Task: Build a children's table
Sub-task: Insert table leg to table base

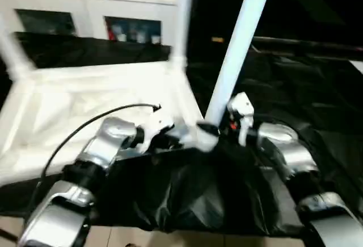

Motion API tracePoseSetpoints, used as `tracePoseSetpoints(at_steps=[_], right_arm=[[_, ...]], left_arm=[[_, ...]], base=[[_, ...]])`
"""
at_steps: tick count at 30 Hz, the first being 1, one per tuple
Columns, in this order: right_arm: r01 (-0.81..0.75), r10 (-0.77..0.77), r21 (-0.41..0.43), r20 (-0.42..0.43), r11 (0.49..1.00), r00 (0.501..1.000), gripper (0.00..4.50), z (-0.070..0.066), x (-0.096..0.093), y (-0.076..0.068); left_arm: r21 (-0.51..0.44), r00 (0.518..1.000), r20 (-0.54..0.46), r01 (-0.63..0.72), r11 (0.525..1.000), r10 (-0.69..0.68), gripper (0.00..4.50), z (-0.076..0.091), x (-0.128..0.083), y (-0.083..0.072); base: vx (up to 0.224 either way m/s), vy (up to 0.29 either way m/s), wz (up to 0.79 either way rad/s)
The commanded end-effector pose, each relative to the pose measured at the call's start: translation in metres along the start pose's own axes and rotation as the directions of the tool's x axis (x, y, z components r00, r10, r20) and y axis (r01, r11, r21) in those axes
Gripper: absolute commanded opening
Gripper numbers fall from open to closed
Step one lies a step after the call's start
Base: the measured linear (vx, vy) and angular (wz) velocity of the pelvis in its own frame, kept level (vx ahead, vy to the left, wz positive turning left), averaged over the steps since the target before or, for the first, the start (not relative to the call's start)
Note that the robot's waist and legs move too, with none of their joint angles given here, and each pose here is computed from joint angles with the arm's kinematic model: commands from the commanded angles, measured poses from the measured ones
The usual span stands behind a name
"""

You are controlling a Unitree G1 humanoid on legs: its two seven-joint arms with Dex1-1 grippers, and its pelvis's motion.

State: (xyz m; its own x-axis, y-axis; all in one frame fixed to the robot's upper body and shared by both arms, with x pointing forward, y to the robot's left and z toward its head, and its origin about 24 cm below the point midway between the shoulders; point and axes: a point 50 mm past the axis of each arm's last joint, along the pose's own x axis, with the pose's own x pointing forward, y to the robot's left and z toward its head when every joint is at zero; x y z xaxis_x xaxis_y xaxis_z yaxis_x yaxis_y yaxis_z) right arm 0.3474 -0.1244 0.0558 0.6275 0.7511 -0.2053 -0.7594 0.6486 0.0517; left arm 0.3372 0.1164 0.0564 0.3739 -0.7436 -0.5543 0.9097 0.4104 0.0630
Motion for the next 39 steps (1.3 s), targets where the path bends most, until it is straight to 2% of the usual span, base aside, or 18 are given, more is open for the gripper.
tracePoseSetpoints(at_steps=[1, 5, 7, 9, 15, 21, 22, 26, 27, 28, 32, 33, 34, 36, 39], right_arm=[[0.066, -0.052, 0.097, -0.137, 0.993, 0.989, 1.89, -0.036, -0.002, 0.004], [0.234, -0.207, 0.146, -0.178, 0.961, 0.962, 1.89, -0.040, 0.013, 0.003], [0.279, -0.245, 0.159, -0.201, 0.947, 0.948, 1.89, -0.042, 0.019, 0.005], [0.298, -0.260, 0.169, -0.217, 0.939, 0.941, 1.89, -0.043, 0.026, 0.009], [0.263, -0.229, 0.146, -0.215, 0.954, 0.949, 1.89, -0.040, 0.034, 0.016], [0.279, -0.245, 0.138, -0.221, 0.950, 0.944, 1.89, -0.039, 0.037, 0.016], [0.279, -0.242, 0.164, -0.211, 0.946, 0.947, 2.45, -0.037, 0.037, 0.015], [0.264, -0.229, 0.195, -0.184, 0.944, 0.956, 2.67, -0.033, 0.038, 0.014], [0.258, -0.225, 0.199, -0.173, 0.945, 0.959, 2.93, -0.030, 0.039, 0.014], [0.253, -0.225, 0.177, -0.163, 0.951, 0.961, 3.01, -0.027, 0.039, 0.012], [0.243, -0.222, 0.173, -0.131, 0.954, 0.966, 3.25, -0.020, 0.039, 0.009], [0.238, -0.218, 0.173, -0.124, 0.956, 0.968, 3.46, -0.019, 0.039, 0.009], [0.219, -0.204, 0.166, -0.101, 0.962, 0.974, 3.46, -0.014, 0.038, 0.007], [0.214, -0.201, 0.164, -0.097, 0.963, 0.975, 3.72, -0.013, 0.038, 0.007], [0.085, -0.079, 0.110, -0.059, 0.990, 0.995, 3.82, -0.004, 0.031, 0.004]], left_arm=[[0.007, 0.980, 0.135, -0.146, 0.989, 0.143, 0.00, 0.034, -0.010, 0.018], [-0.069, 0.952, 0.140, -0.263, 0.962, 0.271, 0.00, 0.043, -0.004, 0.021], [-0.074, 0.947, 0.132, -0.284, 0.956, 0.292, 0.00, 0.046, -0.001, 0.017], [-0.069, 0.947, 0.133, -0.284, 0.956, 0.291, 0.00, 0.048, 0.003, 0.011], [-0.048, 0.954, 0.130, -0.268, 0.962, 0.272, 0.00, 0.045, 0.005, 0.006], [-0.049, 0.955, 0.124, -0.267, 0.962, 0.271, 0.00, 0.043, 0.004, 0.003], [-0.043, 0.957, 0.128, -0.257, 0.965, 0.261, 0.00, 0.043, 0.004, 0.002], [-0.034, 0.961, 0.137, -0.239, 0.970, 0.241, 0.00, 0.044, 0.003, 0.001], [-0.029, 0.962, 0.139, -0.231, 0.972, 0.233, 0.00, 0.044, 0.003, 0.000], [-0.023, 0.964, 0.138, -0.226, 0.974, 0.227, 0.00, 0.043, 0.003, 0.000], [0.001, 0.969, 0.144, -0.202, 0.979, 0.200, 0.00, 0.042, 0.001, 0.000], [0.007, 0.970, 0.145, -0.197, 0.980, 0.194, 0.00, 0.042, 0.001, 0.000], [0.024, 0.975, 0.145, -0.171, 0.985, 0.166, 0.00, 0.041, 0.000, -0.002], [0.027, 0.976, 0.144, -0.166, 0.986, 0.160, 0.00, 0.040, 0.000, -0.002], [0.066, 0.986, 0.140, -0.105, 0.992, 0.095, 0.00, 0.036, -0.004, -0.005]], base=[[0.000, 0.000, 0.00], [0.000, 0.000, 0.00], [0.000, 0.000, 0.00], [0.000, 0.000, 0.00], [0.000, 0.000, 0.00], [0.000, 0.000, 0.00], [0.000, 0.000, 0.00], [0.000, 0.000, 0.00], [0.000, 0.000, 0.00], [0.000, 0.000, 0.00], [0.000, 0.000, 0.00], [0.000, 0.000, 0.00], [0.000, 0.000, 0.00], [0.000, 0.000, 0.00], [0.000, 0.000, 0.00]])
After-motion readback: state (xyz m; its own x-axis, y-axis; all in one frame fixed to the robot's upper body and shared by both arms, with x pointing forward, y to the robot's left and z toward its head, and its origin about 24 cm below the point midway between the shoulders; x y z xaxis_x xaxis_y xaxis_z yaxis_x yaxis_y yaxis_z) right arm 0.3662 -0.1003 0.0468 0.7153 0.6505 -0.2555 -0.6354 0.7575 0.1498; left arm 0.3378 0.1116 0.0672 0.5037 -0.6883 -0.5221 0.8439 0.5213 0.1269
